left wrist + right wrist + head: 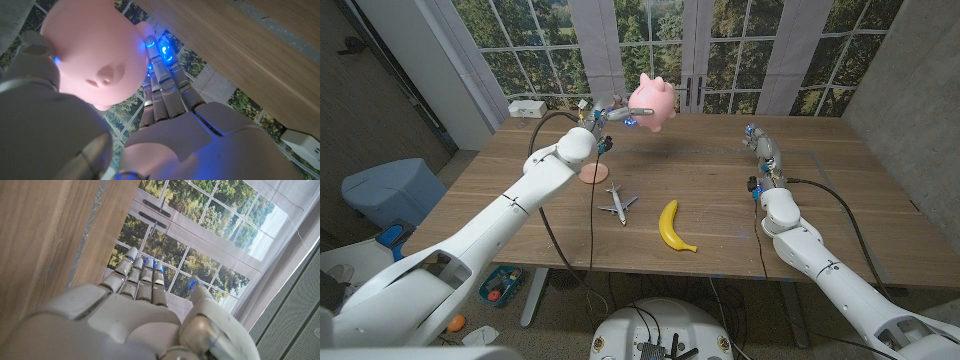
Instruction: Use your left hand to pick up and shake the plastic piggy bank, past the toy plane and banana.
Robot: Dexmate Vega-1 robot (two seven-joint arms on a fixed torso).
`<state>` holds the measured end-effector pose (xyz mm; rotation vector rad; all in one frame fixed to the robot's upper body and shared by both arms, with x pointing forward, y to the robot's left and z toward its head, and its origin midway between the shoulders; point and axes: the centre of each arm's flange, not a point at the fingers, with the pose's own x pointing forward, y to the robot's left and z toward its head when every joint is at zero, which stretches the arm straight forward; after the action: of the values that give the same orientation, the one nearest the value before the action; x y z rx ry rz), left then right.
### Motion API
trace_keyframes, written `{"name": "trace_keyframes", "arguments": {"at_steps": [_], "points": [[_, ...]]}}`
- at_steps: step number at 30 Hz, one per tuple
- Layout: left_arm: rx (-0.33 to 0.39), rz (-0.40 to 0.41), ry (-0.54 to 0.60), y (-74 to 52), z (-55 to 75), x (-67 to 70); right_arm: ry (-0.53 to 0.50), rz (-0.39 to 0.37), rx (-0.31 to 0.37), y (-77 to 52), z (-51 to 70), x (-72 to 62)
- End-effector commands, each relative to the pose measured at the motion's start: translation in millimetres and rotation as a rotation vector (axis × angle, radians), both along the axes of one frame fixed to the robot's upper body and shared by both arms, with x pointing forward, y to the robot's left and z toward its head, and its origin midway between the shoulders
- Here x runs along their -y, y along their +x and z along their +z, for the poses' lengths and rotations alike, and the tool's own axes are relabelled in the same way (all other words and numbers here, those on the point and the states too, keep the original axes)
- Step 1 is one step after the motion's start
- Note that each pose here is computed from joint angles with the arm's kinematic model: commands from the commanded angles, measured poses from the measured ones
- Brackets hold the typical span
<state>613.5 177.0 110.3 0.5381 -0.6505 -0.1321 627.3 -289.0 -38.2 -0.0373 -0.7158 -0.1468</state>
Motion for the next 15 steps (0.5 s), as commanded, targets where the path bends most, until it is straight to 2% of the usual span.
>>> {"name": "trace_keyframes", "arguments": {"at_steps": [1,10,15], "points": [[-0.056,-0.286,-0.059,2.4,8.0,-9.8,0.003,0.000,0.005,-3.6,-1.2,2.0],[-0.092,-0.345,-0.088,3.0,6.2,-12.8,0.006,0.000,0.008,-5.5,-2.2,1.7],[-0.105,-0.329,-0.080,3.5,5.2,-13.8,0.001,-0.001,0.009,-6.4,-2.5,1.4]]}}
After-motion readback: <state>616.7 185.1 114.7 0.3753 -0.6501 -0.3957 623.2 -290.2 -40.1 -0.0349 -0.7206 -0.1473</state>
